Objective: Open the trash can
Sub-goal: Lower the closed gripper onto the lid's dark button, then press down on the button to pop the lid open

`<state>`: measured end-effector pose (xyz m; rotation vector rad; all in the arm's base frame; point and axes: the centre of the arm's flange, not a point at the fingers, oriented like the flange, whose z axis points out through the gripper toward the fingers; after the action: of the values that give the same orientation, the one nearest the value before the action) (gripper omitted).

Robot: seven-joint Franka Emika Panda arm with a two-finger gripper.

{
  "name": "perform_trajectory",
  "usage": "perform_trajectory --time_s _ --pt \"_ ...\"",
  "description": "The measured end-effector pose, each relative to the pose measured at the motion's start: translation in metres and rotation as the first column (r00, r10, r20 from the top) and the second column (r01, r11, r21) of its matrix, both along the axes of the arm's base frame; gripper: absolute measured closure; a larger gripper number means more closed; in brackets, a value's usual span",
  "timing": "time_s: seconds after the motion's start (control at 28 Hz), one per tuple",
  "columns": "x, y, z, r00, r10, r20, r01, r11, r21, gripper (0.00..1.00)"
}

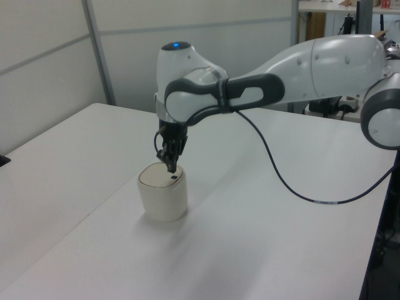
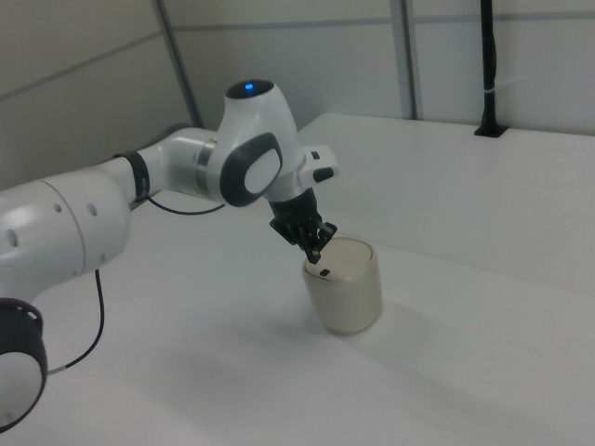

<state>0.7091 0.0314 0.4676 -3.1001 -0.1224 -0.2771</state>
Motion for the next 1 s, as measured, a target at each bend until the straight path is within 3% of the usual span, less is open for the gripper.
perform_trajectory --time_s 0.21,1.0 --pt "0.011 0.004 -0.024 1.0 0.004 0.02 -0.004 1.0 0.001 0.99" --pt "0.015 0.004 -0.022 0.998 0.005 0.058 -0.005 1.0 -0.003 0.99"
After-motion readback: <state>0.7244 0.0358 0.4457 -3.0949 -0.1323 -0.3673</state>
